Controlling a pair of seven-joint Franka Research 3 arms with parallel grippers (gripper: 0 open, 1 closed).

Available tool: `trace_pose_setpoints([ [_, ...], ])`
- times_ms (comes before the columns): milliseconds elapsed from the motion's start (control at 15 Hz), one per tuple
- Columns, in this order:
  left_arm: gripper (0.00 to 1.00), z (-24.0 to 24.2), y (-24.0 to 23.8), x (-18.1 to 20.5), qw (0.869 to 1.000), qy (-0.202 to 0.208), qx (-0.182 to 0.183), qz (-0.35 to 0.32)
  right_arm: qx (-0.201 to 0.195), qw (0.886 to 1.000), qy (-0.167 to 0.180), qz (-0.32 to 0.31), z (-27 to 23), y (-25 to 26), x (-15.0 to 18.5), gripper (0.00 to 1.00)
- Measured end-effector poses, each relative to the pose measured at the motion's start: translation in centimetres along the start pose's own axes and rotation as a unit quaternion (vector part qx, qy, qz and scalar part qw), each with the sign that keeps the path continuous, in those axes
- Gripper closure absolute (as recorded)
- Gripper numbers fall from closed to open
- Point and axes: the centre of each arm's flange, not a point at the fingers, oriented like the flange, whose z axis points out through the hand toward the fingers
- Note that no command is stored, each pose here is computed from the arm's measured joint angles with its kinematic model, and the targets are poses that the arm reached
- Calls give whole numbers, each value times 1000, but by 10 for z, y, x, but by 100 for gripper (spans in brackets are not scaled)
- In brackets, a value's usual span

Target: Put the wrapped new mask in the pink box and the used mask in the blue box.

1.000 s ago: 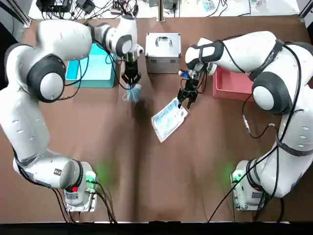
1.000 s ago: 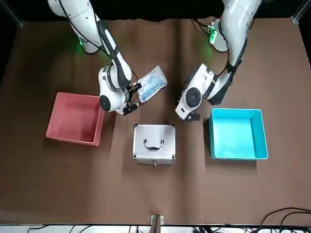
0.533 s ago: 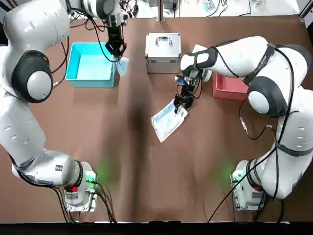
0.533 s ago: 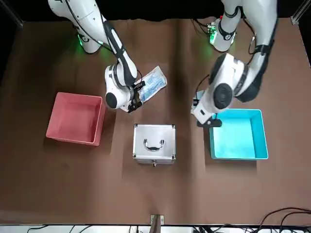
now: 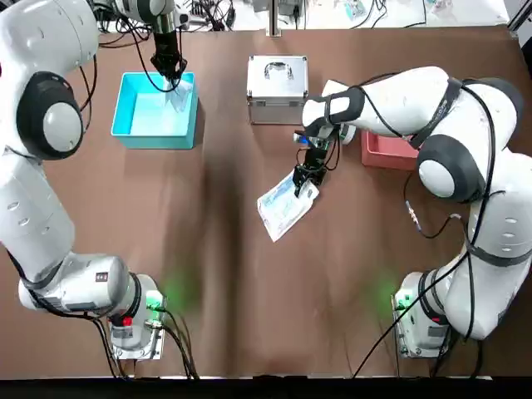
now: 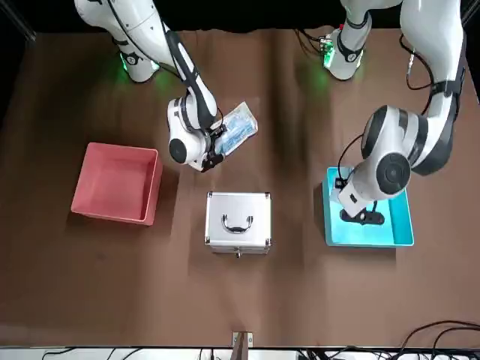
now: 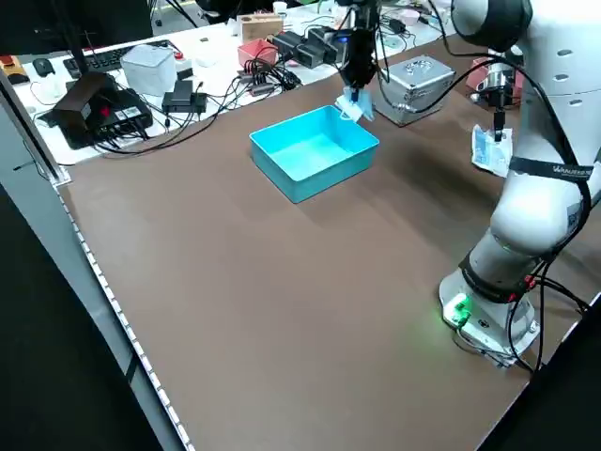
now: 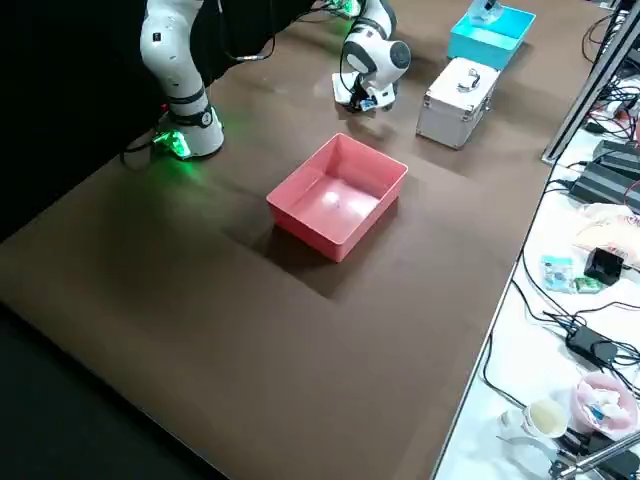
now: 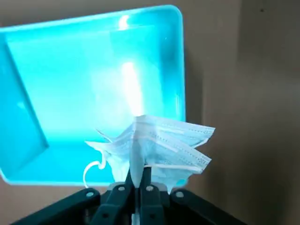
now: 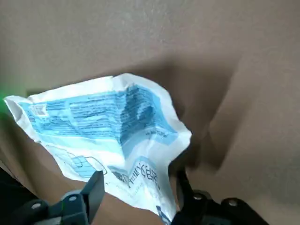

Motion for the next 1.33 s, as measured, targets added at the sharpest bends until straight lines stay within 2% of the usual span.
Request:
trace_pose_setpoints([
  [133,95,19,-13,12,1000,1,1,7,2,1000,-2,0,4,-2,-1,48],
  [200,95,29,-20,16,1000,-3,1,6,2,1000,-3,1,5,-3,-1,48],
  [400,95,61,-47,30,1000,-10,1,-4,3,1000,-3,2,5,-2,-1,58],
  [533,95,79,-60,37,1000,-12,-1,-9,4,1000,-6,6,5,-2,-1,77],
  [667,95,96,-66,43,1000,-11,1,-8,6,1000,-13,20,6,-1,-2,81],
  [733,95,104,-65,46,1000,-13,1,-7,7,1000,-14,24,6,-1,-3,89],
  [800,95,111,-64,47,1000,-17,0,-5,7,999,-15,27,5,0,-3,92],
  [933,93,120,-63,48,1000,-23,-1,-4,11,999,-23,36,0,5,-2,92],
  [1133,69,120,-65,49,1000,-22,-2,-6,24,997,-52,58,-34,31,0,92],
  [1333,41,107,-70,53,1000,-9,-3,-11,42,990,-73,117,-101,59,3,92],
])
